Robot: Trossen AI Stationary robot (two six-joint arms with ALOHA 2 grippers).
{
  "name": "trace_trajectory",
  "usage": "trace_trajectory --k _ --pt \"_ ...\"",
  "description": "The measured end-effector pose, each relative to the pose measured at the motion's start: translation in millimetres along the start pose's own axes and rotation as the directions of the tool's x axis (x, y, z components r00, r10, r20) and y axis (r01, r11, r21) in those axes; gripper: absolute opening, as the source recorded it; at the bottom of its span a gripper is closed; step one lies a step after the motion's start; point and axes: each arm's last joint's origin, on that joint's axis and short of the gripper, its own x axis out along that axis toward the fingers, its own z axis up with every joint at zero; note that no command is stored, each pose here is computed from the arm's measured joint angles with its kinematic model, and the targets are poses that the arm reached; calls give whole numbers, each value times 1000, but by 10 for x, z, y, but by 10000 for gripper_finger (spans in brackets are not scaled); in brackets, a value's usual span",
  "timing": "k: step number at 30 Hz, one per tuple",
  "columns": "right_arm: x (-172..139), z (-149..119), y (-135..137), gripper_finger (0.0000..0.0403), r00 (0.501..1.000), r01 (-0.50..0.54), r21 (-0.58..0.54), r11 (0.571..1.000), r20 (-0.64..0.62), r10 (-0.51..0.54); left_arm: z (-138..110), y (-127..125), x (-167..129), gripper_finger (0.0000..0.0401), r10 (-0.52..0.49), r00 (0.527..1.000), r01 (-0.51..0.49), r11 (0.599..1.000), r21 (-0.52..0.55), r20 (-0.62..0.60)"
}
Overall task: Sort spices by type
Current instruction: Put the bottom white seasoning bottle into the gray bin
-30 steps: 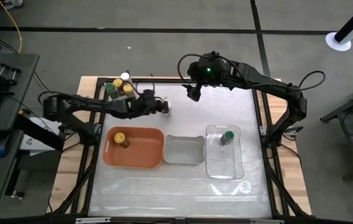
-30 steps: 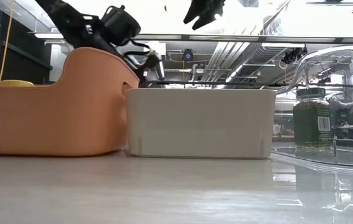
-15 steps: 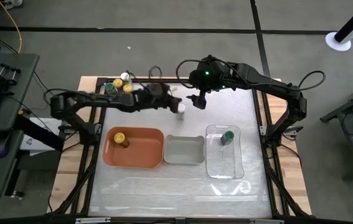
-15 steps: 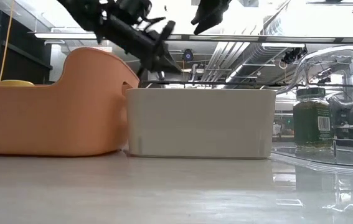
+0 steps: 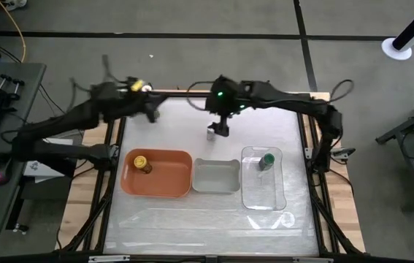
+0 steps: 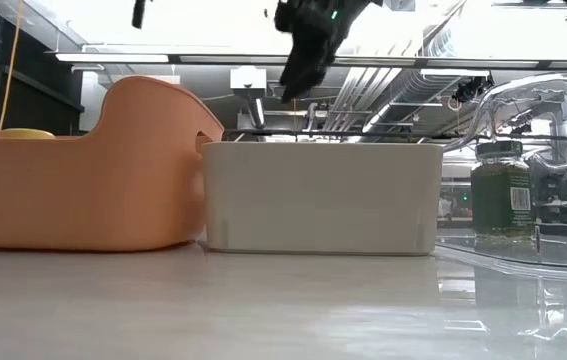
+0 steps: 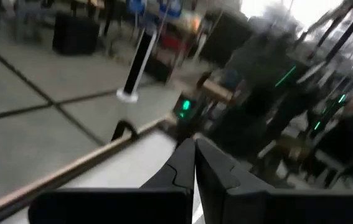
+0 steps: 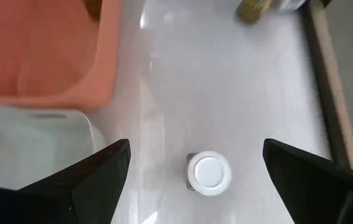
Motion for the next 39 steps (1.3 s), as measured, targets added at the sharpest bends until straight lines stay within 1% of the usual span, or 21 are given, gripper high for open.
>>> trace_trajectory --k 5,10,14,17,21,26,28,30,31,34,35,37,39 --pt "490 -99 -58 362 993 -36 -53 998 -114 30 97 -12 -439 0 27 996 -25 1000 -19 80" --pt "808 -228 -140 362 977 -49 -19 999 -210 44 97 -1 -635 0 57 994 -53 998 -39 95" --pt "969 -321 -198 362 959 -2 30 1000 -283 10 74 -14 -645 0 54 996 -51 998 -42 77" --pt "1044 -335 -223 362 959 11 42 999 -282 1 57 -29 -609 0 50 997 -48 998 -36 63" --pt "1159 -369 -230 362 955 11 52 999 -296 5 26 -32 -564 0 58 998 -57 998 -26 35" --pt "1361 -475 -234 355 933 6 57 998 -359 15 -40 -10 -540 0 85 996 -85 996 -2 -30" --pt "1421 -499 -234 341 927 23 41 999 -376 -6 -50 -6 -541 0 88 995 -89 996 -13 -40" --pt "1443 -497 -238 315 926 45 20 999 -376 -35 -40 -12 -550 0 75 997 -76 996 -46 -33" --pt "1444 -496 -239 295 925 52 11 999 -377 -44 -25 -20 -559 0 56 998 -57 997 -54 -22" --pt "1421 -499 -243 210 918 72 1 997 -390 -66 35 -47 -600 0 -10 1000 11 999 -48 23" --pt "1398 -501 -239 190 916 68 0 998 -397 -63 49 -50 -614 0 -18 999 20 999 -41 36" --pt "1310 -511 -230 191 907 48 6 999 -419 -41 73 -53 -639 0 -26 998 28 999 -30 59" --pt "1145 -454 -215 191 924 6 21 1000 -383 2 80 -45 -657 0 -12 998 14 1000 -18 69"
